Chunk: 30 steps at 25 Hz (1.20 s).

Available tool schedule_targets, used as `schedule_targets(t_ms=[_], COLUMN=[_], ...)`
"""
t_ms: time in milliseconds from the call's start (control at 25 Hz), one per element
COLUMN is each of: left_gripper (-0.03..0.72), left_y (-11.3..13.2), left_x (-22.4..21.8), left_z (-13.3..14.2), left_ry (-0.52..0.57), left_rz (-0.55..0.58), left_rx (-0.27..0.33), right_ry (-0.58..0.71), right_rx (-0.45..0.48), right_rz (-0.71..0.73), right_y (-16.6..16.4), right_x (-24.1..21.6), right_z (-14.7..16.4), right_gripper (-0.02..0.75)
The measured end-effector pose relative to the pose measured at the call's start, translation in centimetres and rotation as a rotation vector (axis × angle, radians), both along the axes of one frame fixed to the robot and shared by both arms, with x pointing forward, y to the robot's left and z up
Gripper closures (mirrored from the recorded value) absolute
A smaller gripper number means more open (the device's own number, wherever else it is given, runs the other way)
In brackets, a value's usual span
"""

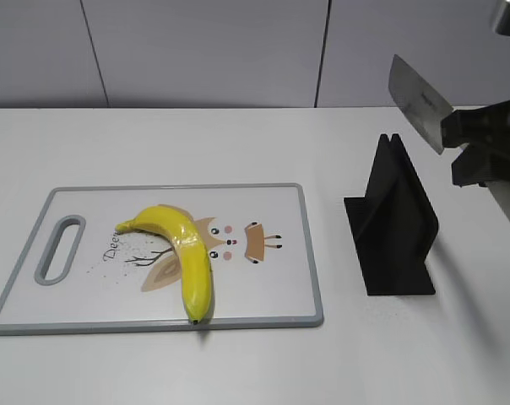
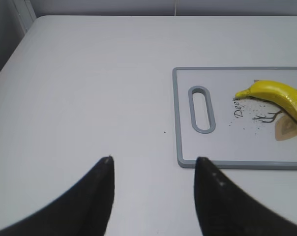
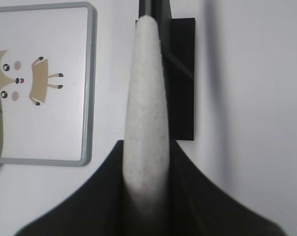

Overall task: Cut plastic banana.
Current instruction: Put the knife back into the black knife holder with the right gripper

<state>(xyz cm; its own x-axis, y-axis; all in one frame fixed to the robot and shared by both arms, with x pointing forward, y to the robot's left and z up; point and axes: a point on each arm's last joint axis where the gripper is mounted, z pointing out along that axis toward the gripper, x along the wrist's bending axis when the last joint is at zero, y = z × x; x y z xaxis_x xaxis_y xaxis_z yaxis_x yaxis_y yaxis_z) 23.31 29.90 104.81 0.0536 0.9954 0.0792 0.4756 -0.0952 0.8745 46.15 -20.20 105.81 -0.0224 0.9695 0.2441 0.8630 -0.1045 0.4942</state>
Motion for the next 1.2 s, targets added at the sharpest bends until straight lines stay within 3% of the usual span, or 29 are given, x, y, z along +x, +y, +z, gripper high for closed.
schedule_targets(t_ms=[720,1200], left_gripper=[0.183,0.196], left_y=[0.0,0.0], left_x=[0.0,0.0], left_z=[0.0,0.0], left_ry=[0.000,0.000], left_rz=[0.001,0.000], left_rx=[-0.001,-0.001], right_ry=[0.155,0.216], right_rx=[-0.089,-0.089], right_rz=[0.008,0.002], right_y=[1.0,1.1], right_x=[2.7,2.4], right_z=[-5.2,-5.5], right_gripper=[0.549,0.545])
